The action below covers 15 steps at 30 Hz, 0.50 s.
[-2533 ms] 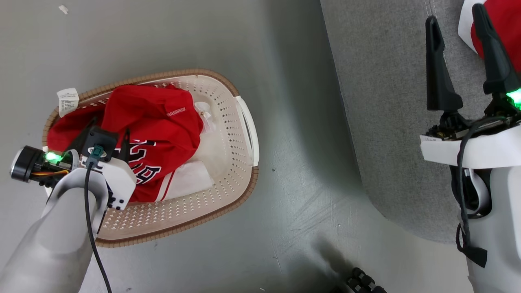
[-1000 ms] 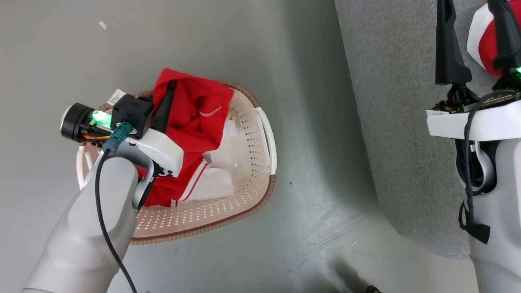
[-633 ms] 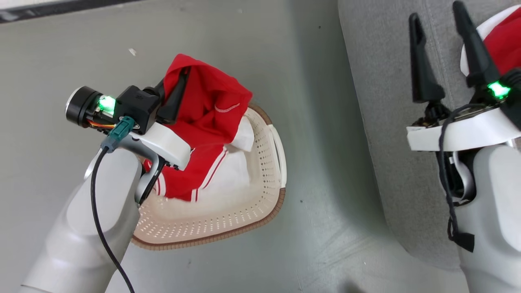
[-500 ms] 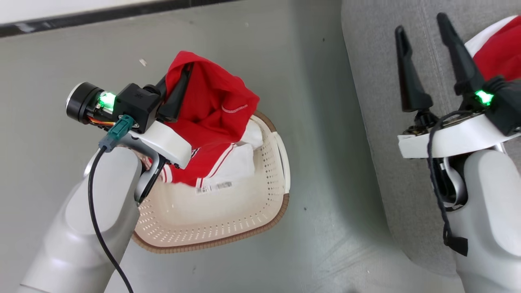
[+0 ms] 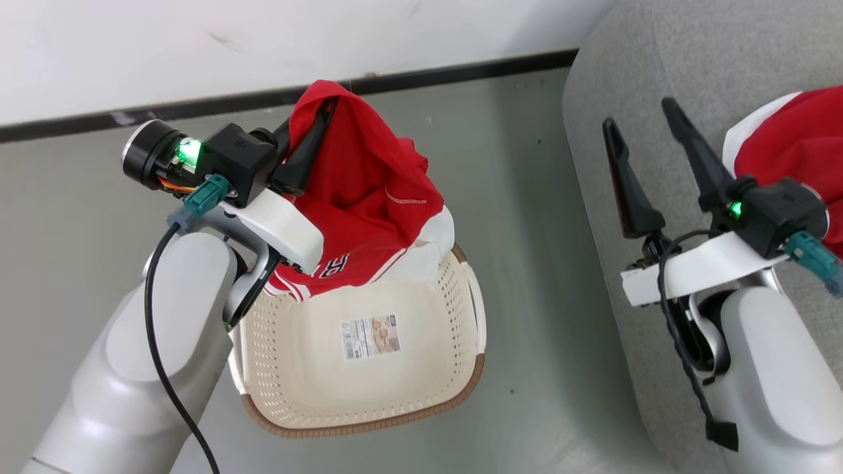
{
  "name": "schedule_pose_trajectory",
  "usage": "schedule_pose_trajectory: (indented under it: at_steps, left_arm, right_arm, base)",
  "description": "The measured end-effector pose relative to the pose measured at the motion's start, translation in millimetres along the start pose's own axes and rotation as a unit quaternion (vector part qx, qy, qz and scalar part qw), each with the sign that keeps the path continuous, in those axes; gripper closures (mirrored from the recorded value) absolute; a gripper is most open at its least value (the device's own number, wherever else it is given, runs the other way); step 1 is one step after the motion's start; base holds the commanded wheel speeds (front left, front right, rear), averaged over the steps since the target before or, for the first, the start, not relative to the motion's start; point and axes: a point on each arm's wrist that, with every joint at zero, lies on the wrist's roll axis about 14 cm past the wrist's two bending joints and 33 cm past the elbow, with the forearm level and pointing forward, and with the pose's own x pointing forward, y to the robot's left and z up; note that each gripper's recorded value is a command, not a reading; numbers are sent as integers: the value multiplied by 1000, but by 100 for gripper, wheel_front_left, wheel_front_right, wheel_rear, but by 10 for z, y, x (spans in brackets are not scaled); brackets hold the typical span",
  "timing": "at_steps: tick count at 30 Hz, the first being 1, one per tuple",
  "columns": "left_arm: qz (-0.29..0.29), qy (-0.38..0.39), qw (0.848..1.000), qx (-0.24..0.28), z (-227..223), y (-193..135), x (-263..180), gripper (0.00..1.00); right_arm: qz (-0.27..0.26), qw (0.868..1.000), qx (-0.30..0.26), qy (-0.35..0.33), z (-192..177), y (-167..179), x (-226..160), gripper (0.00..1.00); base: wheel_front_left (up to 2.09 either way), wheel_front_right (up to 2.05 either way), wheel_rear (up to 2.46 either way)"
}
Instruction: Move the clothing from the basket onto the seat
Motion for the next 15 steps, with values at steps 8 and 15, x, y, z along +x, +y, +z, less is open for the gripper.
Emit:
schedule_pose_trajectory:
  at_steps: [8, 15]
  left_arm:
    - [-7, -20, 1000, 19, 409, -76, -81, 100]
    - [-24, -48, 998, 28, 816, -269, -154, 100]
  right_arm:
    - [14, 1000, 1, 9, 57, 139, -187, 0]
    - [49, 999, -2, 18, 105, 397, -370, 0]
  base:
    - [0, 0, 0]
    - [0, 0, 0]
